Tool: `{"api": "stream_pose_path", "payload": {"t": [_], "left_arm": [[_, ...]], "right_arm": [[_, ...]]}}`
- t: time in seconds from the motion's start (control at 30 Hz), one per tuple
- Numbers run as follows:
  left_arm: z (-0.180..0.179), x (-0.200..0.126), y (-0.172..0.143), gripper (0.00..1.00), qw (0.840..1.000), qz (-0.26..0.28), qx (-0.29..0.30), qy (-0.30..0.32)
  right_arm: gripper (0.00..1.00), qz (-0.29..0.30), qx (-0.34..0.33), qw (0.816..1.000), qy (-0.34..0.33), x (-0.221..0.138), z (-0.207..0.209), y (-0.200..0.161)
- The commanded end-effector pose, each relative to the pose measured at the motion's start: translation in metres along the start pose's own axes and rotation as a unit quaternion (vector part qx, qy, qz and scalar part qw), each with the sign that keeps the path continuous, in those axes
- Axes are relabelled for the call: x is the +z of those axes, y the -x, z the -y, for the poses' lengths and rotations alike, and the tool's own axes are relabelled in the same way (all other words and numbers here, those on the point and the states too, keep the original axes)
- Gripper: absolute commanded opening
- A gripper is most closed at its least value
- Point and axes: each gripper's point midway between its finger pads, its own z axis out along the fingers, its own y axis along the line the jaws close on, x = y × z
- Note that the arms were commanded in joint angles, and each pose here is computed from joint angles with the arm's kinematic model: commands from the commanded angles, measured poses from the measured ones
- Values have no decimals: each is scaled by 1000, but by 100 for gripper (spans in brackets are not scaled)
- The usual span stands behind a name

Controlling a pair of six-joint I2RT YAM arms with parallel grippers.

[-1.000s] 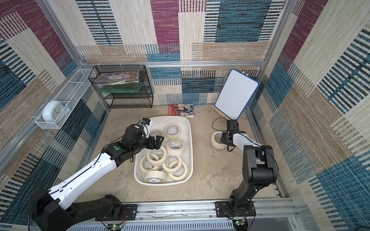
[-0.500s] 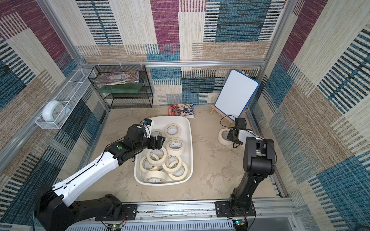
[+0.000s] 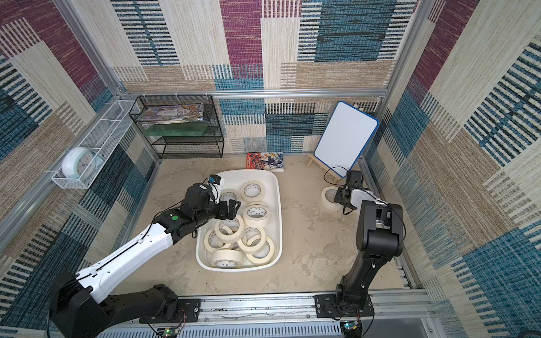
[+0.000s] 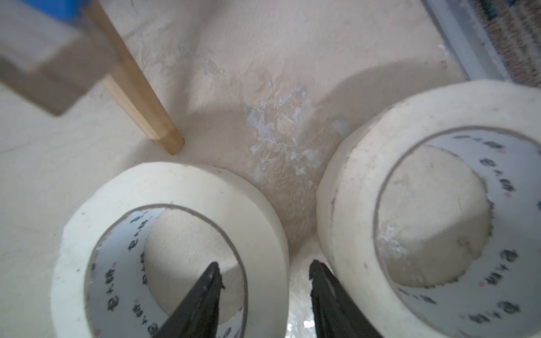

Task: Take out the art tape in the storage box
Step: Place the art tape at the center of the board, then pick up the art tape from the storage box.

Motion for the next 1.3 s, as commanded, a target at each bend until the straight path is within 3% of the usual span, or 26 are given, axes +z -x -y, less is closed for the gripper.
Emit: {"api": "stream_pose_path", "payload": {"t": [0.0, 0.23, 0.33, 0.43, 0.63, 0.9, 1.13, 1.27], "left_arm": [[0, -1, 3, 97, 1000, 2, 3, 0], [-27, -7, -23, 97, 995, -62, 26, 70], [-30, -6, -41, 94, 993, -96, 20, 72], [-29, -15, -55, 85, 991, -123, 8, 59], [-43, -36, -78, 80, 986, -149, -22, 70], [-47, -14, -105, 70, 982, -167, -76, 43], [-49, 11, -102, 61, 982, -161, -90, 45], [-51, 14, -100, 36, 981, -164, -86, 52]], "right_arm": [[57, 20, -9, 1000, 12, -19, -7, 9], [61, 13, -92, 991, 101, -75, -72, -8], [61, 3, -141, 981, 134, -96, -109, -27], [61, -5, -180, 968, 176, -115, -142, -50], [61, -18, -216, 952, 215, -136, -166, -82], [61, -15, -288, 928, 235, -168, -194, -110], [61, -13, -320, 912, 254, -183, -229, -127], [61, -6, -333, 901, 277, -197, -255, -132]]}}
